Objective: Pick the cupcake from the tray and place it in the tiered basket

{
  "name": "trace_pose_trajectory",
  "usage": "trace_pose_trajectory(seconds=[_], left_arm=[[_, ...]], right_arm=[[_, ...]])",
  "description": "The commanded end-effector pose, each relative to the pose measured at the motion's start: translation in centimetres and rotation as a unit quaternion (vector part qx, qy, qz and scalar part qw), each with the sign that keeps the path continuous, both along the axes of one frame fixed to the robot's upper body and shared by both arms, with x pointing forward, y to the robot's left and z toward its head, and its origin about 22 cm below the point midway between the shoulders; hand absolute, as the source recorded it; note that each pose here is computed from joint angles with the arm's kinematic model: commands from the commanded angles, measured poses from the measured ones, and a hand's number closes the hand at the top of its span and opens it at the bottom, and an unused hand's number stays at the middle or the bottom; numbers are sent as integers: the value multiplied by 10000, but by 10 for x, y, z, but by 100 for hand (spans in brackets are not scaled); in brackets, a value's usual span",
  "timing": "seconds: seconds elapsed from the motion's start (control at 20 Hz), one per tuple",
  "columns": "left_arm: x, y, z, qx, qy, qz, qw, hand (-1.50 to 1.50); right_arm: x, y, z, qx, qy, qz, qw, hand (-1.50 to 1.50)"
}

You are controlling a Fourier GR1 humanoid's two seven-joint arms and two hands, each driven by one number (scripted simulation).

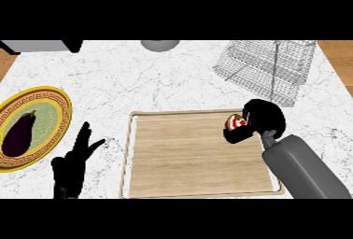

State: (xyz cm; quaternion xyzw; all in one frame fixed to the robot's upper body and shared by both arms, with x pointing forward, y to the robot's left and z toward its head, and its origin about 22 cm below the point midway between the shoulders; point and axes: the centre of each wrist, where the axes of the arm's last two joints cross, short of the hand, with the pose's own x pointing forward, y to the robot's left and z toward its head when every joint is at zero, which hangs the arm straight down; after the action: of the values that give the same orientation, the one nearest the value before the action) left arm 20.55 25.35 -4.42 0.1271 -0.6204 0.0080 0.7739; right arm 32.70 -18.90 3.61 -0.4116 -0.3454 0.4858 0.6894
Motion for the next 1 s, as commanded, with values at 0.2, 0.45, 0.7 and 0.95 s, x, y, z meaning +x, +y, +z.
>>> trace_pose_trajectory(seconds=[0.2,0.45,0.7,0.95], left_arm=[[-7,-1,-9,-24,294,60,9995,0],[-18,9,-15,73,302,176,9994,0],[-5,-3,-6,39,232,2,9997,0],[-4,-6,-9,94,270,-21,9996,0]], right_arm=[[-37,-140,48,533,-1186,-919,9872,150],[-48,-164,122,1485,-2393,-1343,9501,150],[-85,-151,184,1489,-3391,-1173,9215,150],[-112,-165,265,1027,-3849,-1042,9113,150]])
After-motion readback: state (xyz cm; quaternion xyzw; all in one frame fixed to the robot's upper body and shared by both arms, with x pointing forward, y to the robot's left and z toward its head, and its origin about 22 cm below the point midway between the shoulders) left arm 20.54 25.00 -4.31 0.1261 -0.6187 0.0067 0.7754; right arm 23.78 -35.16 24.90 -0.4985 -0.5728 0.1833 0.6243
